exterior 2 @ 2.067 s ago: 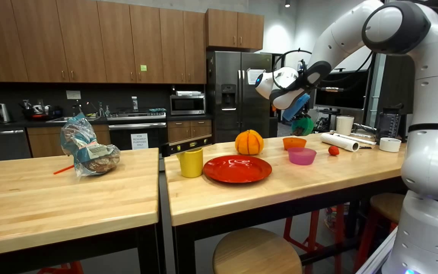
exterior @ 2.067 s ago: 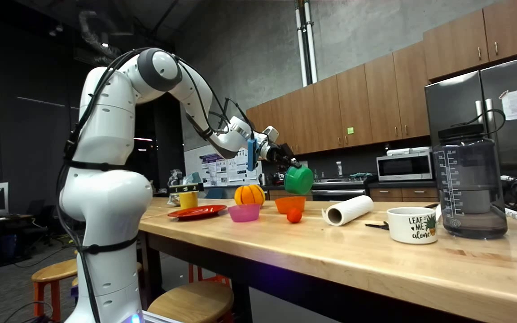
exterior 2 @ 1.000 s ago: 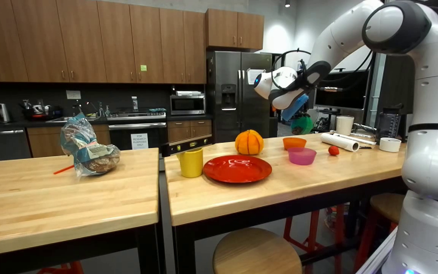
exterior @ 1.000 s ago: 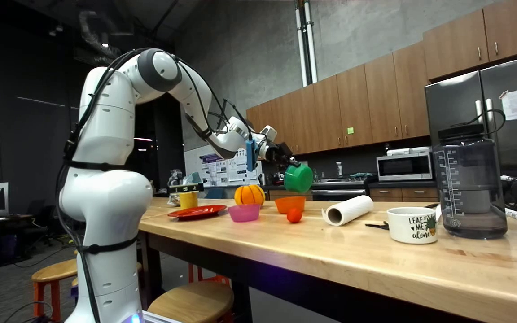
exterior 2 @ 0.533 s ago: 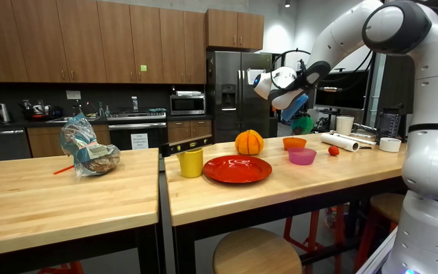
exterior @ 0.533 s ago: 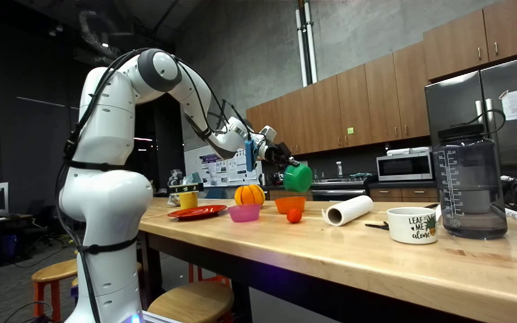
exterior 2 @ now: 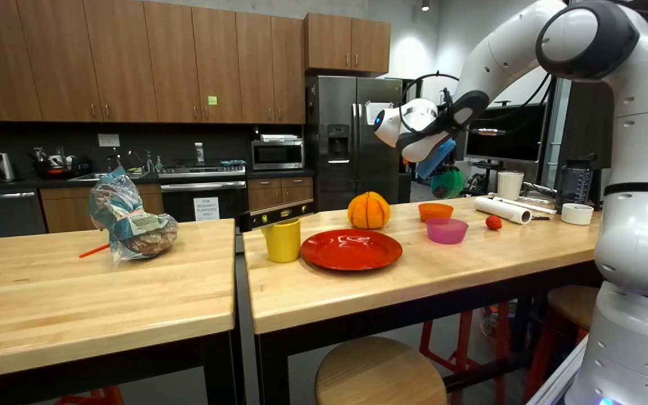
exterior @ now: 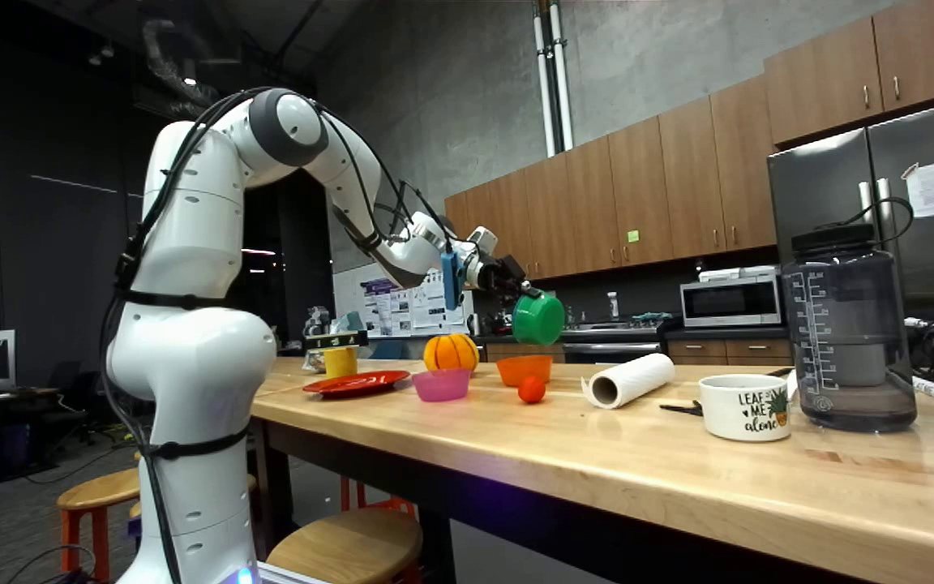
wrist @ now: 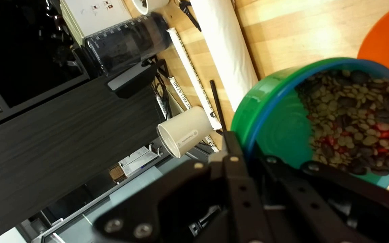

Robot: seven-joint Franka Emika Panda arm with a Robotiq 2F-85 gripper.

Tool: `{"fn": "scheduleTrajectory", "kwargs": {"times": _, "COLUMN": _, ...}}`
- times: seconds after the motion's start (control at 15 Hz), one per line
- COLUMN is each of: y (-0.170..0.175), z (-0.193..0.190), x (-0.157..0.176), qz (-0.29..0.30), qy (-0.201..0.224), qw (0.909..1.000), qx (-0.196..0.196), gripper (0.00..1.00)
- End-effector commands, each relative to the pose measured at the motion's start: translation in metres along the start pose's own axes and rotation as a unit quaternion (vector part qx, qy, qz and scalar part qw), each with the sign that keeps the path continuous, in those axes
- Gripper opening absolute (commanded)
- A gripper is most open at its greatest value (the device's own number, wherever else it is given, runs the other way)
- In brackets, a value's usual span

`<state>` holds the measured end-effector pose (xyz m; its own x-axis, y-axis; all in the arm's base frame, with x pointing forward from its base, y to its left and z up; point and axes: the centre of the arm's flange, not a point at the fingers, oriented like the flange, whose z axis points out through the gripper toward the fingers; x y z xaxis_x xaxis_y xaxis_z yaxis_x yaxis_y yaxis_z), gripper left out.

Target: Pour the contents in the green bowl into the orange bowl

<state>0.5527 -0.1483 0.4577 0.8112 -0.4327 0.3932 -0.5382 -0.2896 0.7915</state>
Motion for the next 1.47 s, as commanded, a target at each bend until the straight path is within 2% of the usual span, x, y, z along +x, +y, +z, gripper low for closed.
{"fn": "scheduleTrajectory", "kwargs": {"times": 0.0, "y": 0.0091, "z": -0.0058, "x": -0.0034, "qz": 0.008, "qy": 0.01, "qw": 0.9998, "qx": -0.014, "gripper": 0.02}}
{"fn": "scheduleTrajectory", "kwargs": {"times": 1.4, "y": 0.0155, "z": -0.0082, "x": -0.0079, "qz": 0.029, "qy": 0.013, "qw": 0.9992, "qx": -0.026, "gripper": 0.02}}
